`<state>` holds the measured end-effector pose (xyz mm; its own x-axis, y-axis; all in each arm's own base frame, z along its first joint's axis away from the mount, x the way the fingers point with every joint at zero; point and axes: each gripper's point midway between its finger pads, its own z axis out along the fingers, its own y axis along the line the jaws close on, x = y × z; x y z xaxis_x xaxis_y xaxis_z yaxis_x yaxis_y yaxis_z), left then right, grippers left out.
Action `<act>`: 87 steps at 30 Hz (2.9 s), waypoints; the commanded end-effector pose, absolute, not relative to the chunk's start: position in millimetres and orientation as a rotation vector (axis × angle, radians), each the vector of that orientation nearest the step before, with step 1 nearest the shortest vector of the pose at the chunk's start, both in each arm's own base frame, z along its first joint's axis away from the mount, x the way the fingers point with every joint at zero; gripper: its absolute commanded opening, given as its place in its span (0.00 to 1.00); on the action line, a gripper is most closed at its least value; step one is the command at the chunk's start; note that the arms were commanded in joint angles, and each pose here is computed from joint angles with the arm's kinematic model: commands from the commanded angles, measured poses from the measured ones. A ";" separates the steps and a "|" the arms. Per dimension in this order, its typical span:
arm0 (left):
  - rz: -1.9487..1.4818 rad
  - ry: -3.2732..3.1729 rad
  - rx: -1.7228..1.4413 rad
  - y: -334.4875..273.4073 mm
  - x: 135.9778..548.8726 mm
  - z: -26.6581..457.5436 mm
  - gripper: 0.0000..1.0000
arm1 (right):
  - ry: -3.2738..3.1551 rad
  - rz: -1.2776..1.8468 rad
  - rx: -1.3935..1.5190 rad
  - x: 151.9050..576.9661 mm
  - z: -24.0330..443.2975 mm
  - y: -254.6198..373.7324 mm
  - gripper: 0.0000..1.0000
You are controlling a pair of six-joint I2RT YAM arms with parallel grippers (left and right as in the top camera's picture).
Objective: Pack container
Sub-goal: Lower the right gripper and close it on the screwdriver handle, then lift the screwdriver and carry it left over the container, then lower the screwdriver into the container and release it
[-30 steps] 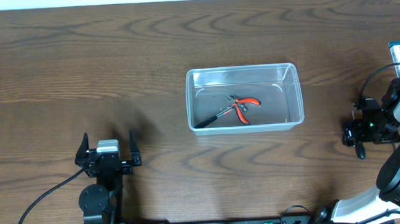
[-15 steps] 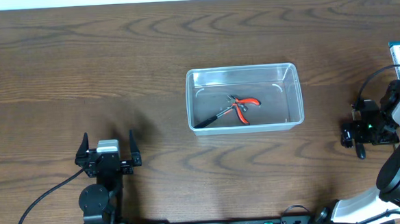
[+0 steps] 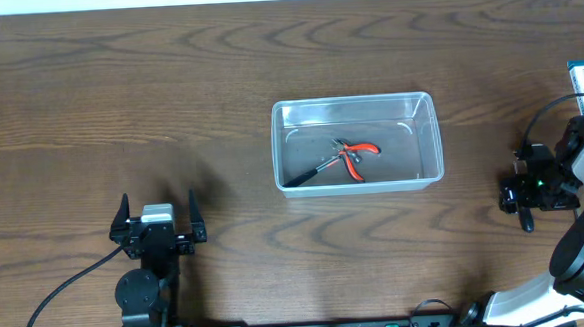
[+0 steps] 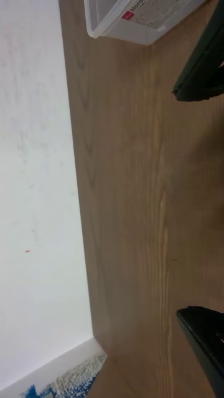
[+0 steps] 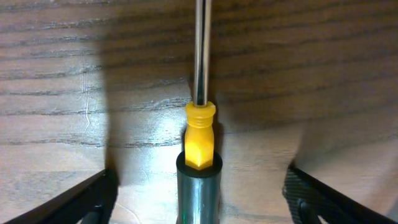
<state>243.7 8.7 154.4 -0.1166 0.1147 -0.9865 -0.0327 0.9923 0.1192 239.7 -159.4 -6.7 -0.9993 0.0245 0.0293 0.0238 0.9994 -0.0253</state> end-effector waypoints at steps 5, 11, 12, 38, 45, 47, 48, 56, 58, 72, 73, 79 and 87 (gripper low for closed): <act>0.124 1.726 0.058 9.3 243.8 136.8 0.98 | -3.088 0.065 -0.063 233.7 -11.0 -162.4 0.66; 0.124 1.726 0.058 9.3 243.8 136.8 0.98 | -3.089 0.065 -0.063 233.8 -11.0 -162.5 0.49; 0.124 1.726 0.058 9.3 243.8 136.8 0.98 | -3.089 0.066 -0.063 234.0 -11.0 -162.6 0.45; 0.124 1.726 0.058 9.3 243.8 136.8 0.98 | -3.126 0.103 -0.135 248.3 -1.7 -171.2 0.10; 0.124 1.726 0.058 9.3 243.8 136.8 0.98 | -3.231 0.001 -0.103 285.4 21.6 -158.7 0.13; 0.124 1.725 0.058 9.3 243.8 136.9 0.98 | -3.245 0.012 -0.062 297.0 34.2 -156.0 0.11; 0.124 1.726 0.058 9.3 243.8 136.8 0.98 | -3.258 0.019 -0.032 305.9 43.8 -153.5 0.10; 0.124 1.726 0.058 9.3 243.8 136.8 0.98 | -3.324 -0.030 0.292 359.3 108.6 -94.1 0.06; 0.124 1.725 0.058 9.3 243.8 136.9 0.98 | -3.331 -0.022 0.421 371.5 125.5 -70.3 0.06; 0.124 1.725 0.058 9.3 243.8 136.9 0.98 | -3.108 0.170 1.467 397.6 165.1 74.8 0.10; 0.124 1.725 0.058 9.3 243.8 136.9 0.98 | -3.071 0.170 1.535 395.3 163.8 82.6 0.11; 0.124 1.726 0.058 9.3 243.8 136.8 0.98 | -2.908 0.133 1.795 382.7 156.8 114.2 0.13; 0.124 1.726 0.058 9.3 243.8 136.8 0.98 | -2.724 0.011 2.005 365.4 120.0 127.0 0.11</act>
<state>243.7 8.7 154.4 -0.1166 0.1147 -0.9865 -0.0327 0.9923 0.1192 375.6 121.1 137.3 -0.3595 -0.9116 -0.1995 -0.9005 0.3949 -0.1821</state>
